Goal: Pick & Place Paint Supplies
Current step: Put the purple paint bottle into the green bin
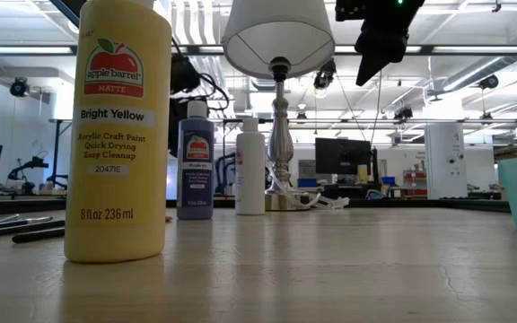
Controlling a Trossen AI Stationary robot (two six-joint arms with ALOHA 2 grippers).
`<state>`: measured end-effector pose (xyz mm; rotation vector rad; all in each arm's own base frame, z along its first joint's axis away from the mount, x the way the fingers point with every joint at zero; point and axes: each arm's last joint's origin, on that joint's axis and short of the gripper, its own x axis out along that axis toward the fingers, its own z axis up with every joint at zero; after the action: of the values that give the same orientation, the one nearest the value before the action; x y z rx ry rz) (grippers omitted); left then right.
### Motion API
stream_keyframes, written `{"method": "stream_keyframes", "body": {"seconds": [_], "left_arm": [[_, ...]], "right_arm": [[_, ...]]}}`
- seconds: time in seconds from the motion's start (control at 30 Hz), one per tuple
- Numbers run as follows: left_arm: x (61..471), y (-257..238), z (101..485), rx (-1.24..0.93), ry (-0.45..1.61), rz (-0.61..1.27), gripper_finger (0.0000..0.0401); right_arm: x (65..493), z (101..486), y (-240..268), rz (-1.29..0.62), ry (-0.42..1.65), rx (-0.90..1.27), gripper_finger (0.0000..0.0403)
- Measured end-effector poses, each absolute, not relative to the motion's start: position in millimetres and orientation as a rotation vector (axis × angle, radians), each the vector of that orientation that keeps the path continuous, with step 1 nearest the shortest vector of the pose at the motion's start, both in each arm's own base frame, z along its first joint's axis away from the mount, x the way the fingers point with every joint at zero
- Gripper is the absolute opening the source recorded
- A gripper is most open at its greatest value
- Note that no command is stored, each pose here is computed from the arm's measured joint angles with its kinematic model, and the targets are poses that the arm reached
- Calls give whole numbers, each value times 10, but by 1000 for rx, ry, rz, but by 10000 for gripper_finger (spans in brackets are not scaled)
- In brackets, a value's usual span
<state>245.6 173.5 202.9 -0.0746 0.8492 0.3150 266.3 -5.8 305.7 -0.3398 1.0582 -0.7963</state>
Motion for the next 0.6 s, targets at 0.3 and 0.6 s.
{"method": "stream_keyframes", "body": {"seconds": [0.3, 0.6], "left_arm": [[2461, 1738, 2031, -75, 844, 316, 203], [2464, 1739, 2041, -73, 840, 312, 121]], "right_arm": [[2663, 3057, -58, -798, 1057, -337, 99], [2662, 3057, -58, -798, 1057, -337, 100]]}}
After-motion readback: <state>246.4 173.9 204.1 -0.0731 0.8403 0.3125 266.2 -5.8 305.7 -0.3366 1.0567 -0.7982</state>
